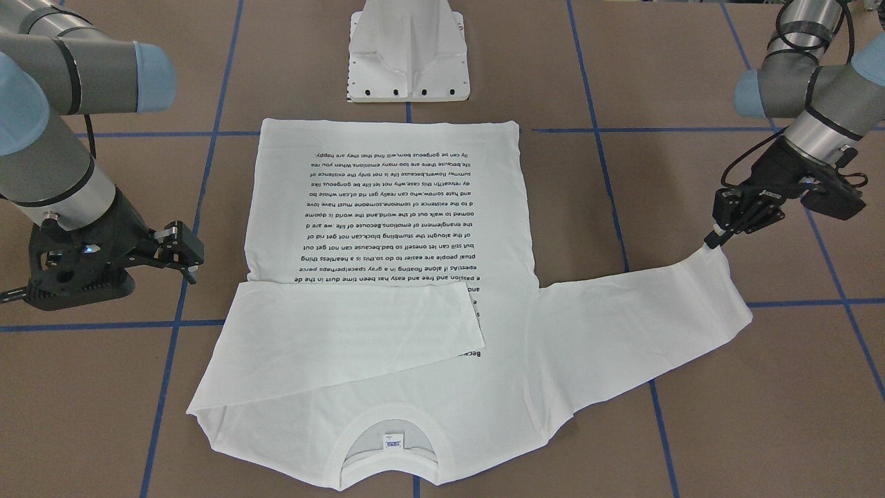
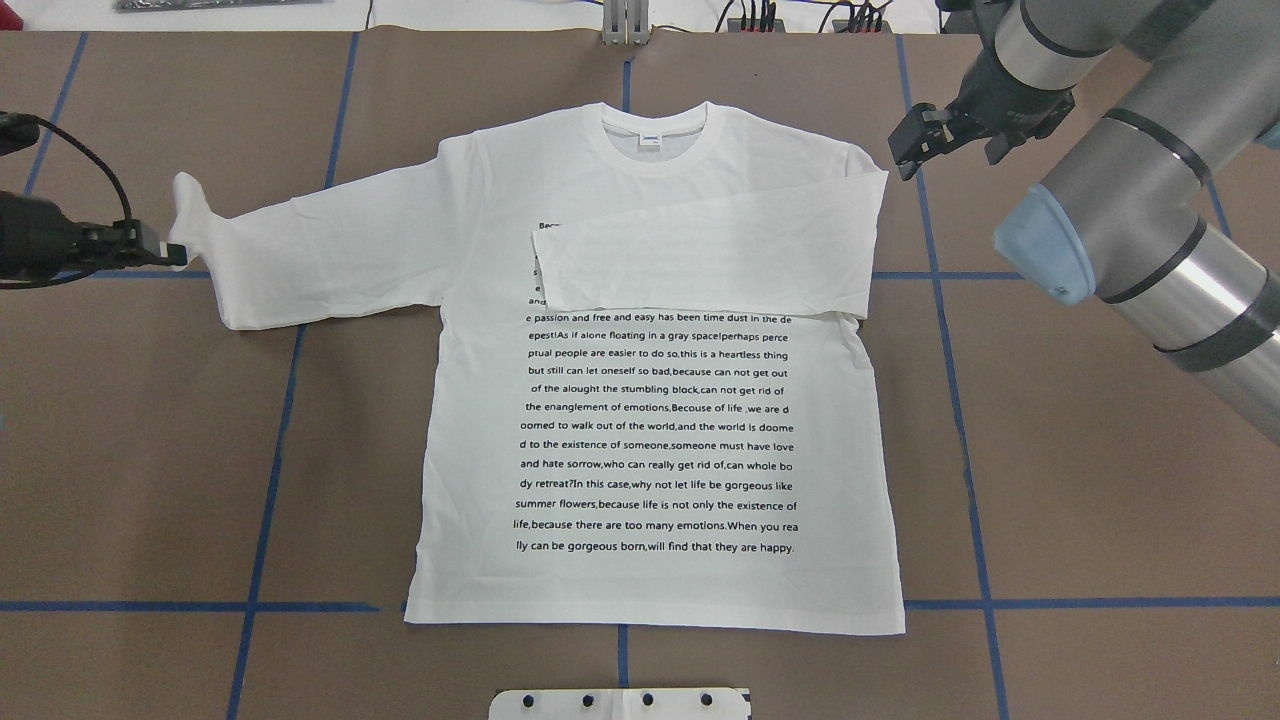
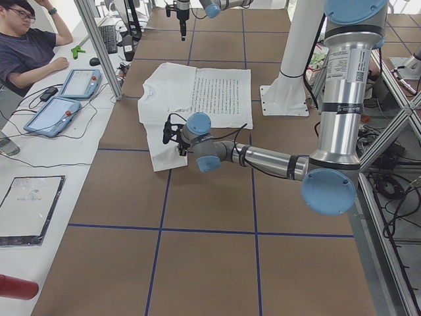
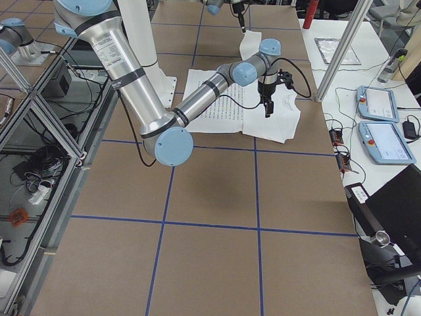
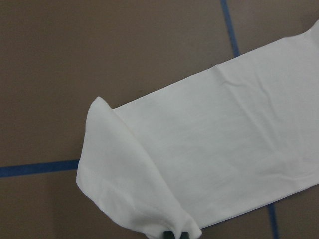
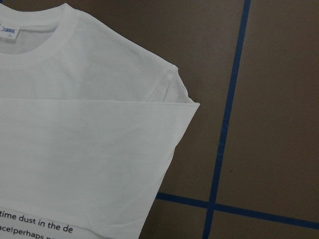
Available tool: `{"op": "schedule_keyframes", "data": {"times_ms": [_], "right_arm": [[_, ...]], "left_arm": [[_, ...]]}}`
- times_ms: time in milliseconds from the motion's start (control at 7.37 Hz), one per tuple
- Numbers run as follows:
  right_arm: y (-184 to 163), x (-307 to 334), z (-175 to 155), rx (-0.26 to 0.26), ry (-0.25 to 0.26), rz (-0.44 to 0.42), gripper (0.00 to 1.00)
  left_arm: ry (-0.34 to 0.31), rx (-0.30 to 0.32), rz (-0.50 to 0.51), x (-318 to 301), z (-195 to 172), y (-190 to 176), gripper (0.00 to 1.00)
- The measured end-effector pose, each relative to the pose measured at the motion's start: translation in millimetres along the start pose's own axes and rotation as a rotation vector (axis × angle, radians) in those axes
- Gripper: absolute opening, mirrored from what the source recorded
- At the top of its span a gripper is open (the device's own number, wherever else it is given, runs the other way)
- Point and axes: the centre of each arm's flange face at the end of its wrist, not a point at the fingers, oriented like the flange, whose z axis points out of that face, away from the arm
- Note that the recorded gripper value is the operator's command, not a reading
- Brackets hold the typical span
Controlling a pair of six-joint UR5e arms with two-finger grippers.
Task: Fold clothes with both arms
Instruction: 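Grasp the other sleeve cuff with the left gripper and lift it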
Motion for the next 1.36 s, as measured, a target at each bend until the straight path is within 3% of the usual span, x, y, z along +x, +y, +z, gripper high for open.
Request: {"op": "schedule_keyframes", "data": {"times_ms": [271,543,814,1357], "right_arm": [[2,0,-2,0.003,-0.002,-0.002,1.00],[3,0,-4,0.007,-0.003,-0.004,1.00],[3,0,-4,0.007,-0.002,-0.004,1.00],[4,0,-4,0.008,-0.003,-0.005,1.00]], "left_arm": [[0.118,0.002,-0.205,98,-8,-17,0.00],[0.207,-0.016,-0.348,187,-5,-22,0.00],[0.216,-0.013,-0.410,262,15,-16,0.00],[0.246,0.001,-0.407,327,41,16,0.00]]}}
